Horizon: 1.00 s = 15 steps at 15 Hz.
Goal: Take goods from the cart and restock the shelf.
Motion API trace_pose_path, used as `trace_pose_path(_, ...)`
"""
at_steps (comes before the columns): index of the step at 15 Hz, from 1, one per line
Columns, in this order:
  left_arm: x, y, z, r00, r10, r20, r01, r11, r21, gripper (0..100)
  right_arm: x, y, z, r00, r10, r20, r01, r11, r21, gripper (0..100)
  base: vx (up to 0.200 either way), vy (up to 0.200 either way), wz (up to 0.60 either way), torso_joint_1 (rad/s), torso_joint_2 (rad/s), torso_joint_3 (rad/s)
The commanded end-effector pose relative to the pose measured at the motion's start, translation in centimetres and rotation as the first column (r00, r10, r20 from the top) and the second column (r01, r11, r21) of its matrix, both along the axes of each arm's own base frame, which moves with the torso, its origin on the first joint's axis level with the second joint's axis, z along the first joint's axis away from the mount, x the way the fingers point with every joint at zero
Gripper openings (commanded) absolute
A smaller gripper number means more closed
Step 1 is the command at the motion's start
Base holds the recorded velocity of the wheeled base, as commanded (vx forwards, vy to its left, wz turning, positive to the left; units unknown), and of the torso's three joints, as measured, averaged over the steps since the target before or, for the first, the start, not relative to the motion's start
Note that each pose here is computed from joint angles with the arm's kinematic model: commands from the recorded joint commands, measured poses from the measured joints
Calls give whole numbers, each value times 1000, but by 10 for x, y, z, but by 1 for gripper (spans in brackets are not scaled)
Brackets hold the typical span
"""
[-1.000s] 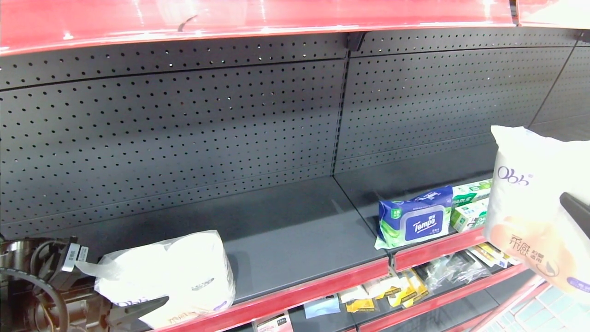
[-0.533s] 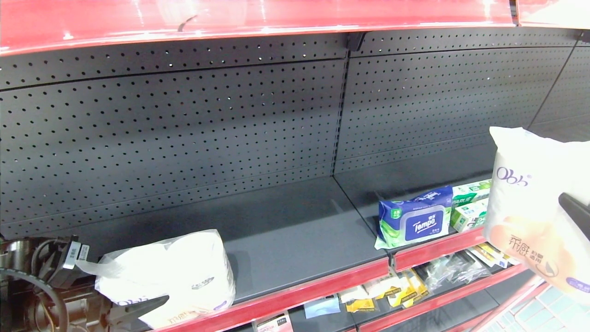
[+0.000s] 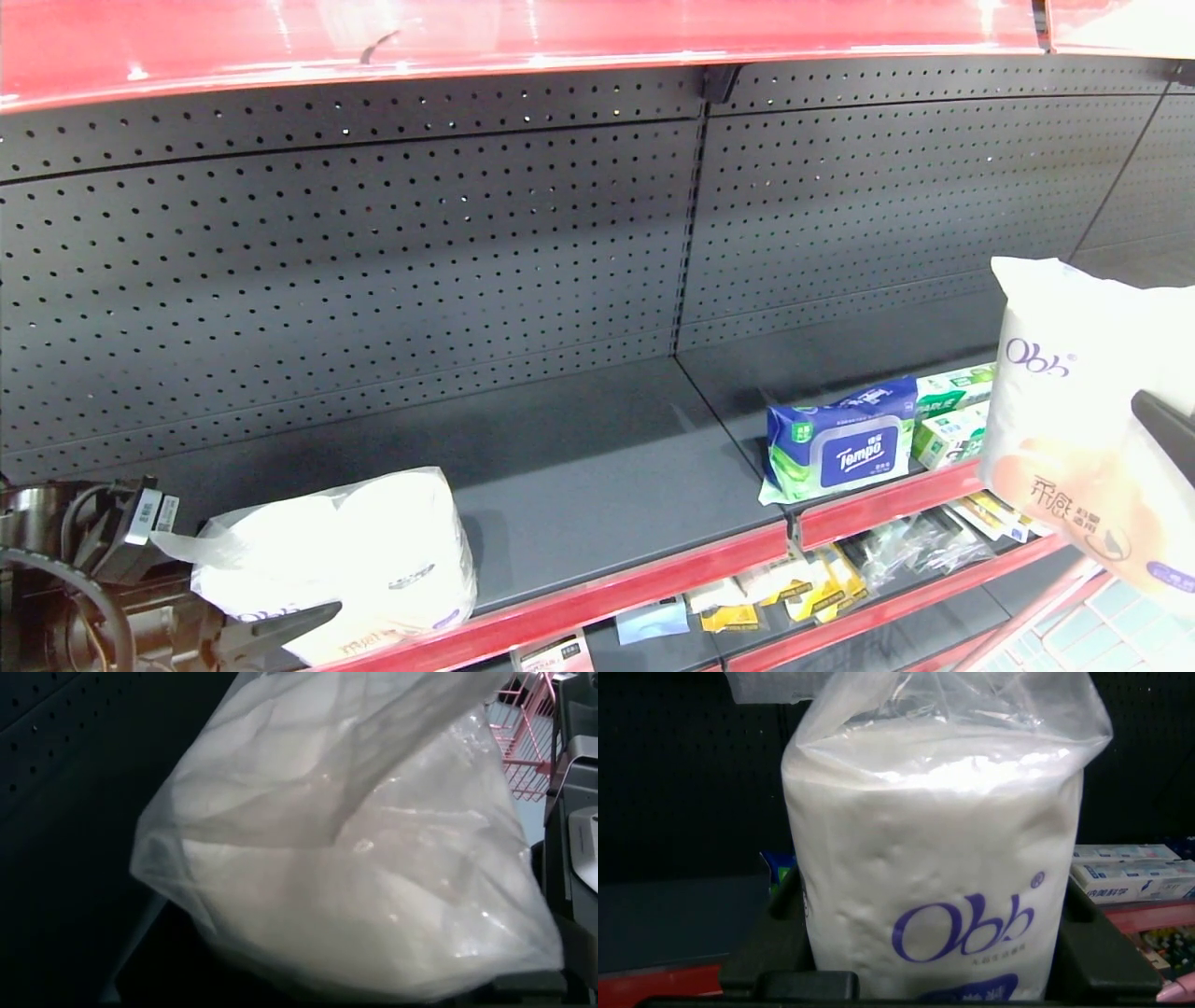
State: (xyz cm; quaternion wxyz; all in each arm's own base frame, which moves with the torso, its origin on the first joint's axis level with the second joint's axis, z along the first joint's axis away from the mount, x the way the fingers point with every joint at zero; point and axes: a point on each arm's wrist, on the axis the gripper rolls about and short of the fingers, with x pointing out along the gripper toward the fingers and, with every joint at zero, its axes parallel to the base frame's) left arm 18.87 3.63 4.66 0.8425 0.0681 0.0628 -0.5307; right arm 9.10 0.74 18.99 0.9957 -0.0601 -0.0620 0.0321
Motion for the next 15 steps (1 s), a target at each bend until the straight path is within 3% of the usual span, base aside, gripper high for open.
trace_pose_path(1, 1, 1, 1, 1000, 1, 8, -1, 1000, 3, 100, 0, 0, 0, 1000, 0, 1, 0, 1000, 1, 0, 0, 0, 0, 0, 0, 0)
trace_pose_path(5, 0, 0, 0, 1000, 2, 1, -2, 1000, 1, 100, 1, 0, -1, 1000, 0, -7, 0, 1000, 0, 0, 0, 0, 0, 0, 0, 0)
trace_pose_path(9, 0, 0, 11, 999, 0, 48, -1, 1000, 9, 100, 1, 0, -1, 1000, 0, -10, 0, 1000, 0, 0, 0, 0, 0, 0, 0, 0)
trace_pose_path(15, -8, -3, 65, 992, 30, 122, -28, 1000, -13, 100, 2, 0, -5, 1000, -2, -26, 1, 1000, -2, 0, 0, 0, 0, 0, 0, 0)
